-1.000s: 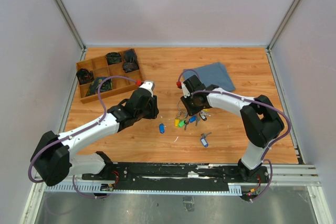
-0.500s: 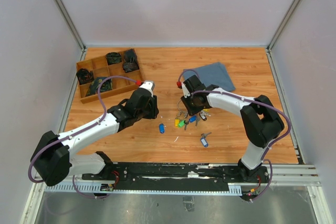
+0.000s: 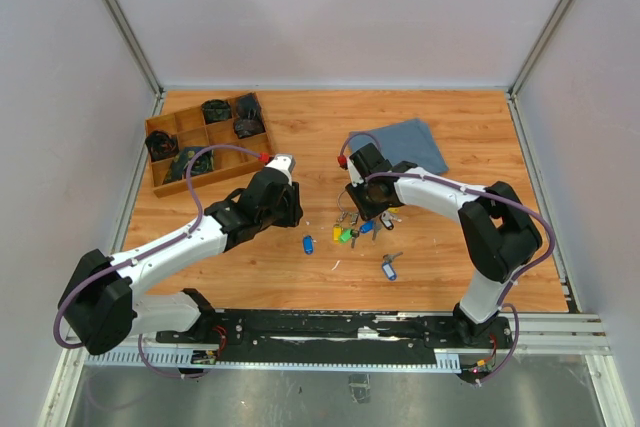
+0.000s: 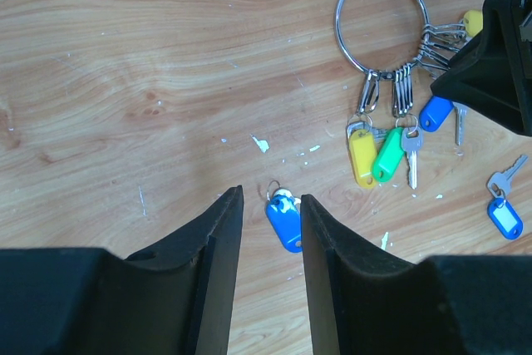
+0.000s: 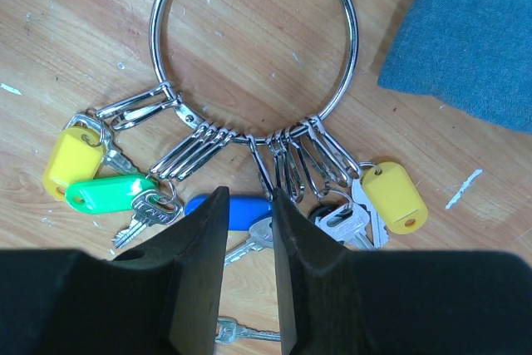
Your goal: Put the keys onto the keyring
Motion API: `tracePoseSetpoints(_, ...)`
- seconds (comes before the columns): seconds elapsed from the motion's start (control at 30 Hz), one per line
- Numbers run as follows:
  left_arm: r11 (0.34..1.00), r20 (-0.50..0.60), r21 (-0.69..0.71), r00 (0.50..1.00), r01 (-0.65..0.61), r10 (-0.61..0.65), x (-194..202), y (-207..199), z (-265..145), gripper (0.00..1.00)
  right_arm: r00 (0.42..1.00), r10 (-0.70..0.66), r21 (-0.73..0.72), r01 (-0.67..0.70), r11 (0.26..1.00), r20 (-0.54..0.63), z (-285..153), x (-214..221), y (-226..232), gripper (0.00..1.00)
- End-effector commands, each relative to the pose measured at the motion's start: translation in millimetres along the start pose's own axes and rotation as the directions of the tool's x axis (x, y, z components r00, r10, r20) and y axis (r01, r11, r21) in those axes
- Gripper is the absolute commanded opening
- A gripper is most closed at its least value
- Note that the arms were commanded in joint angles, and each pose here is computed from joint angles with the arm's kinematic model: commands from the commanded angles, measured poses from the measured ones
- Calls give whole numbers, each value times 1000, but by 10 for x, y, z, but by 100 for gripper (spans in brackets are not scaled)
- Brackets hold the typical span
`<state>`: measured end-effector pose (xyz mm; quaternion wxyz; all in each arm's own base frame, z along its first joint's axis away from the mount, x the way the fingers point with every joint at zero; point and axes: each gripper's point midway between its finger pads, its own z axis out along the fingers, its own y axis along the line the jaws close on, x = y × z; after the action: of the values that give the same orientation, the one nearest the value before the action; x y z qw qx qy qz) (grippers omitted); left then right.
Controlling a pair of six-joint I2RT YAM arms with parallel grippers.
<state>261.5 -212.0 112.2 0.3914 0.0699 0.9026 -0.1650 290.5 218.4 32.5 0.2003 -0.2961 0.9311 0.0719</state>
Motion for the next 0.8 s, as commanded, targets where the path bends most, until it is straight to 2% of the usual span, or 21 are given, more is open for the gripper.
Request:
tracePoseSetpoints(0.0, 1000, 22, 10, 1000, 14, -14, -94, -39, -9, 39, 1000, 25, 1, -25, 1000, -10, -15, -21, -23, 28)
tracePoseSetpoints(0.5, 1000, 24, 10, 1000, 16, -16, -96, -37, -15, 39, 999, 26, -37, -28, 999, -33, 30, 14, 49, 28)
tracePoseSetpoints(0.77, 1000, 23, 10, 1000, 15, -16, -99, -39, -14, 39, 998, 37, -14, -38, 999, -43, 56, 34, 14, 23)
